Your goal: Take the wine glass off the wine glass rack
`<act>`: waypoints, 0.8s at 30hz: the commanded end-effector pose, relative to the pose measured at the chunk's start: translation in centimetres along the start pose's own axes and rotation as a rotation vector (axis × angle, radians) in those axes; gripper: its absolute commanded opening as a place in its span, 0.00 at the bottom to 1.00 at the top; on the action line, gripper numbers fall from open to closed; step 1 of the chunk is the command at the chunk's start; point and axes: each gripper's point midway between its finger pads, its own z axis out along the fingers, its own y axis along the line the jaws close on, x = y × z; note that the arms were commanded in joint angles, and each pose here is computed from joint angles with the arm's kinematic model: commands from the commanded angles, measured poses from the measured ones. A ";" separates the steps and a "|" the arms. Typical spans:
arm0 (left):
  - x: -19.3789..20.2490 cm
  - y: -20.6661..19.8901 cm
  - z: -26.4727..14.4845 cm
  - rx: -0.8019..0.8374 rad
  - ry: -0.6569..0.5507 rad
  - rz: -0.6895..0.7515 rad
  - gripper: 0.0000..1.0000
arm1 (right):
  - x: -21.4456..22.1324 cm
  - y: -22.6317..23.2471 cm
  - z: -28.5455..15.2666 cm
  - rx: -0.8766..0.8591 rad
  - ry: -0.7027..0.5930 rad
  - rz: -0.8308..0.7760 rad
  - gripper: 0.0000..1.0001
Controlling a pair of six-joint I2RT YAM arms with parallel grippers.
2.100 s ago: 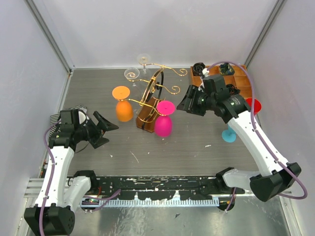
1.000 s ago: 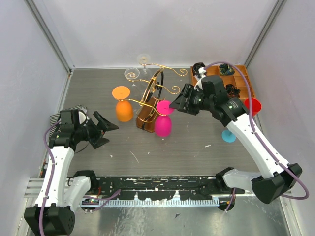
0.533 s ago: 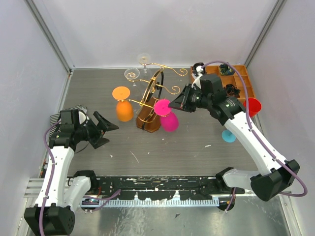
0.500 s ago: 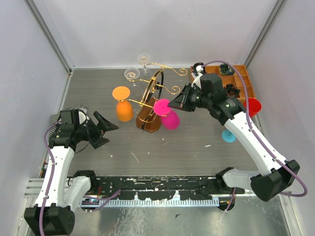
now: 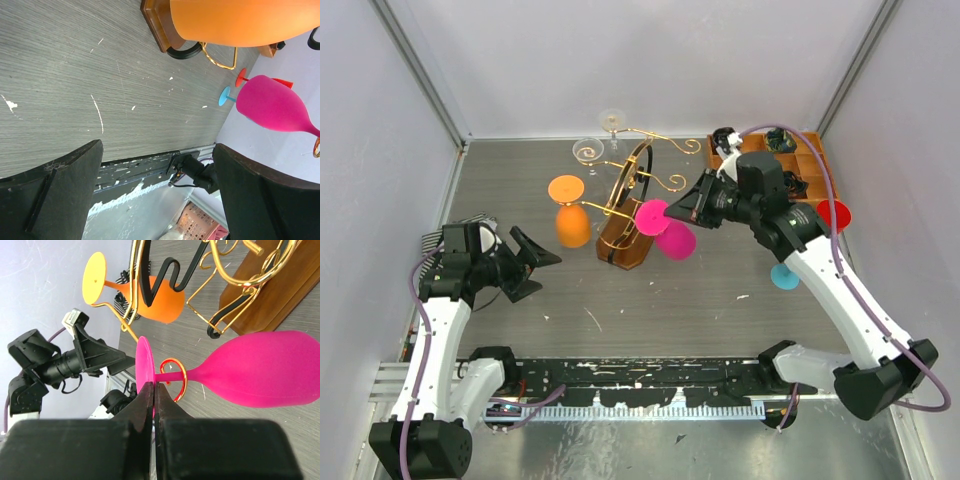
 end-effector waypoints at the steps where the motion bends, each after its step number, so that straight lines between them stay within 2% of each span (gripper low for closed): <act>1: 0.5 -0.4 -0.2 0.032 0.019 0.019 0.98 | -0.4 2.2 -2.8 -0.083 -0.063 -0.016 0.01; 7: 0.6 -0.2 0.0 0.040 0.023 0.011 0.98 | 1.5 2.4 -3.7 -0.136 -0.030 0.030 0.01; 13: 0.8 -0.2 0.1 0.040 0.028 0.006 0.98 | 2.4 2.7 -2.7 -0.155 0.003 0.031 0.01; 19: 0.8 -0.1 0.1 0.037 0.025 0.008 0.98 | 1.3 3.8 -0.7 -0.188 0.005 0.015 0.01; 24: 0.8 0.1 -0.1 0.027 0.023 0.015 0.98 | -1.3 4.9 0.3 -0.174 -0.049 -0.026 0.01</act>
